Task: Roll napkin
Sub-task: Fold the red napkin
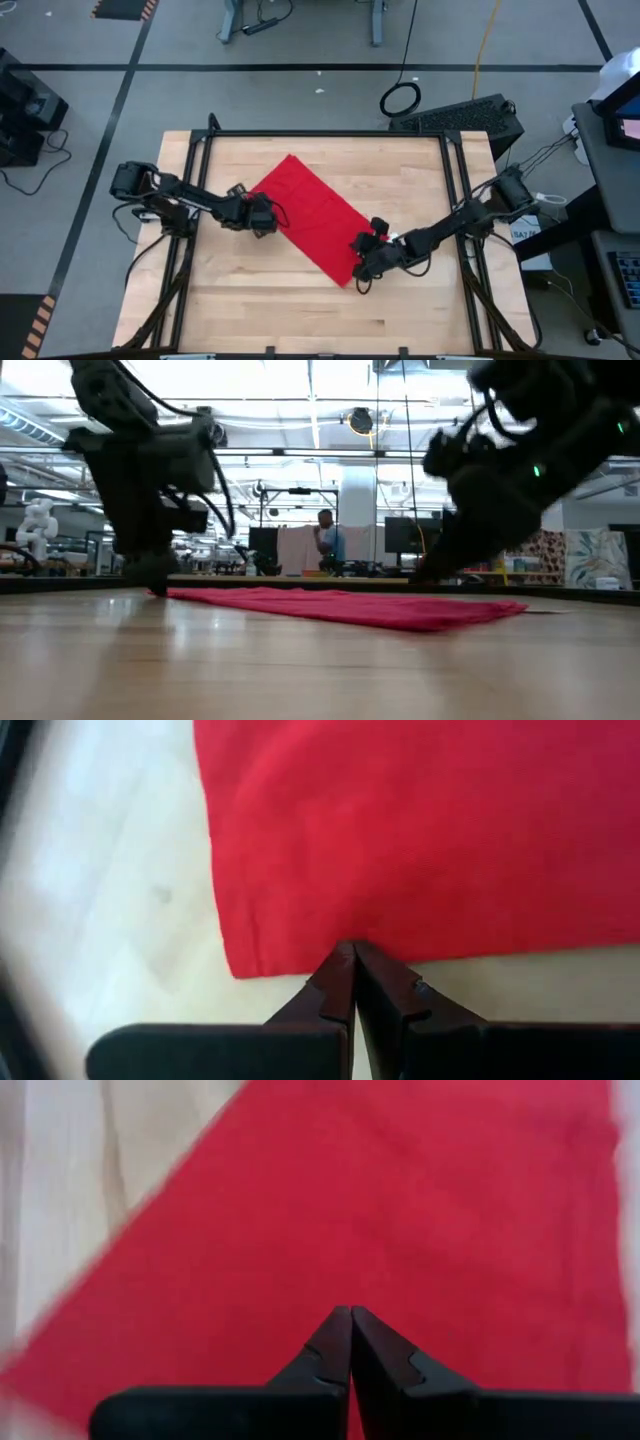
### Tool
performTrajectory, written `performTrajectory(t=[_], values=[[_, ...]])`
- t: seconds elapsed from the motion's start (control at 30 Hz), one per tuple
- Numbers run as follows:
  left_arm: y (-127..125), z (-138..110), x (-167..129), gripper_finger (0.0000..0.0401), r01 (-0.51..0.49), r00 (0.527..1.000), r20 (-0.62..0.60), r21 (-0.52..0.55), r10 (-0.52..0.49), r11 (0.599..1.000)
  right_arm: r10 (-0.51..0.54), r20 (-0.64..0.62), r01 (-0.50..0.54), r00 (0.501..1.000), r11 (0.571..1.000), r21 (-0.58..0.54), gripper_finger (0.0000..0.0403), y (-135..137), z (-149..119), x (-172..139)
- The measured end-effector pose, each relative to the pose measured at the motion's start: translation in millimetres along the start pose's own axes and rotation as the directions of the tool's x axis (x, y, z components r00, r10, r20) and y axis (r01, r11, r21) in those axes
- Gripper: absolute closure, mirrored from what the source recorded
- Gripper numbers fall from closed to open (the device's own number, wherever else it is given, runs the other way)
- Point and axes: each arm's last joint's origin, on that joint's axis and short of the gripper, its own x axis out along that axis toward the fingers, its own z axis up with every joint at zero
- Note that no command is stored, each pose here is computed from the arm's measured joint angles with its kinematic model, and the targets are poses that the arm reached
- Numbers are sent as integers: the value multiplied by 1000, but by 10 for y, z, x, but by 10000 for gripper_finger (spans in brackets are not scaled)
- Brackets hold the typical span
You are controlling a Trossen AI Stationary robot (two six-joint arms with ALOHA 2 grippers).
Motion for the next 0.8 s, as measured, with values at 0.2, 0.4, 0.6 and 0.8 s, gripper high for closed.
performTrajectory(t=[0.2, 0.4, 0.6, 0.8], values=[[120, 264, 120, 386, 32, 993, 110, 85, -41, 996, 119, 51, -126, 992, 976, 176, 401, 267, -243, 261], [248, 577, 99, 386, 30, 979, 198, 58, -41, 998, 211, 114, -232, 971, 948, 216, 401, 446, -261, 275], [252, 691, -126, 386, 64, 978, 202, -20, -59, 998, 242, 185, -273, 953, 948, 165, 401, 497, 7, 70], [34, 615, -384, 386, 154, 960, 250, -90, -127, 984, 219, 240, -216, 946, 976, -39, 401, 347, 377, -230]])
